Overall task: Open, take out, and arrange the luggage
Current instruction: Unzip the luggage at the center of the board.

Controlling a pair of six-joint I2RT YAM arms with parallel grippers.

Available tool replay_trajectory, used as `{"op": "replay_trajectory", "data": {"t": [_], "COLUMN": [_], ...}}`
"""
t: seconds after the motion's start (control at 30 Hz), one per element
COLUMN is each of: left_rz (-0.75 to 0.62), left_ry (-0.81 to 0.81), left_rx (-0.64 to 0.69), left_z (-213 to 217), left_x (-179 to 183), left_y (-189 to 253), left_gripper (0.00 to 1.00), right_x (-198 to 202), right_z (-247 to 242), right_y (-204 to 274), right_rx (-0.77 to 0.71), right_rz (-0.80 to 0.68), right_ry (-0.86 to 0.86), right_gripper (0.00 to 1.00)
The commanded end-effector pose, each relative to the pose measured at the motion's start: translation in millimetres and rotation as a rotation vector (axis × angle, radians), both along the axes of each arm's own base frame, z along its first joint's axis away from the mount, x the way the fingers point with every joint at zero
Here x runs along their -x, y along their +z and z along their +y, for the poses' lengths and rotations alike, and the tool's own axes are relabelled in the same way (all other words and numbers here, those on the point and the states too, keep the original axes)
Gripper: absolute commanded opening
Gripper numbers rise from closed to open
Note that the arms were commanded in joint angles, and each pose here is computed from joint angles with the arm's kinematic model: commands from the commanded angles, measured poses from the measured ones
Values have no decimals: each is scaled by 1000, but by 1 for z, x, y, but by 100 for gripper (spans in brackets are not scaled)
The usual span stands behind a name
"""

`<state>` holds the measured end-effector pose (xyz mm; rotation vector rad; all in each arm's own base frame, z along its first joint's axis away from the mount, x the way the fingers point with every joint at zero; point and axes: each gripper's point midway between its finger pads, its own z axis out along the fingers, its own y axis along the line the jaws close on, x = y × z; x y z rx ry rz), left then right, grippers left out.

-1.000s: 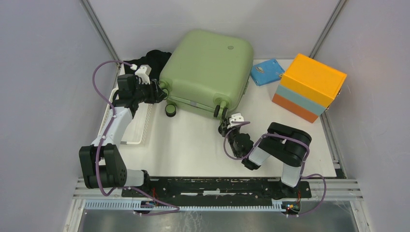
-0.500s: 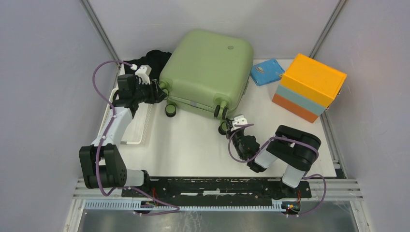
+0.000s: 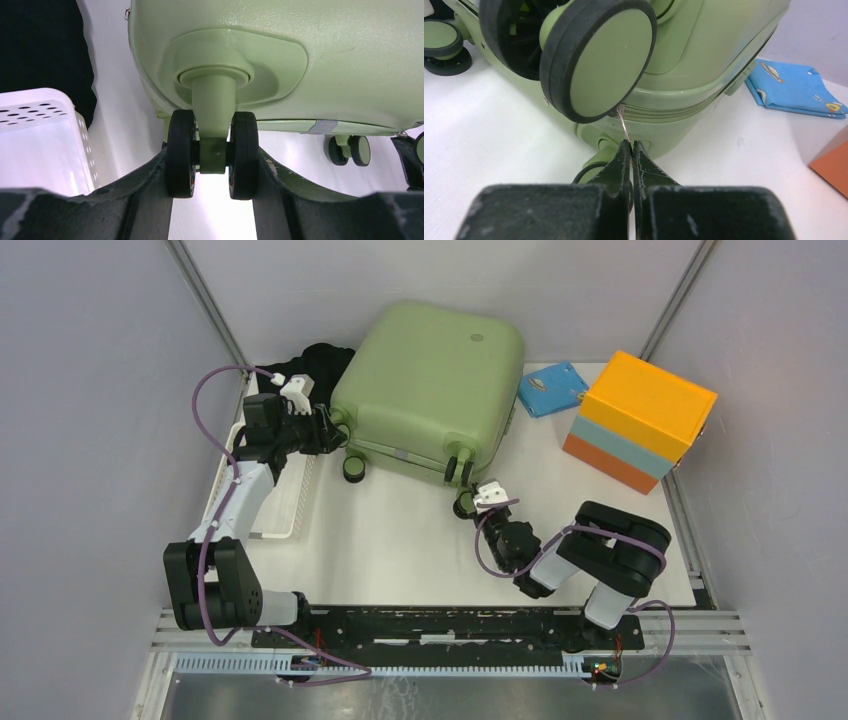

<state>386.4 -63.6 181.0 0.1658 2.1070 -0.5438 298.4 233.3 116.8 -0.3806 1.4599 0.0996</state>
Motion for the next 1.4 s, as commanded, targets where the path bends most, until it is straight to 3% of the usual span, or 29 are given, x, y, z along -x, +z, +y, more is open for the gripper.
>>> {"op": "replay_trajectory", "data": {"t": [0.0, 0.23, 0.6, 0.87, 0.97, 1.1, 1.37], "left_rz": [-54, -49, -51, -52, -54, -78, -163], "left_ry": [34, 35, 34, 29, 37, 59, 109], "left_rx": [7, 7, 8, 15, 28, 70, 166], "left_z": [6, 6, 6, 5, 4, 2, -3], "left_x": [-3, -3, -3, -2, -3, 0, 25], "left_y": [19, 17, 18, 20, 22, 36, 79], "left_gripper": [25, 25, 26, 29, 38, 60, 91], "right_x": [-7, -1, -15, -30, -35, -34, -28], "right_z": [-57, -57, -77, -62, -55, -43, -40], "right_y": [81, 74, 74, 73, 69, 67, 65], "right_rx": [-307, -336, -331, -347, -348, -391, -412], "right_rz": [-209, -183, -181, -161, -140, -120, -115], "right_ry": [-223, -189, -276, -194, -148, -63, -17], "right_gripper": [0, 0, 0, 0, 0, 0, 0]}}
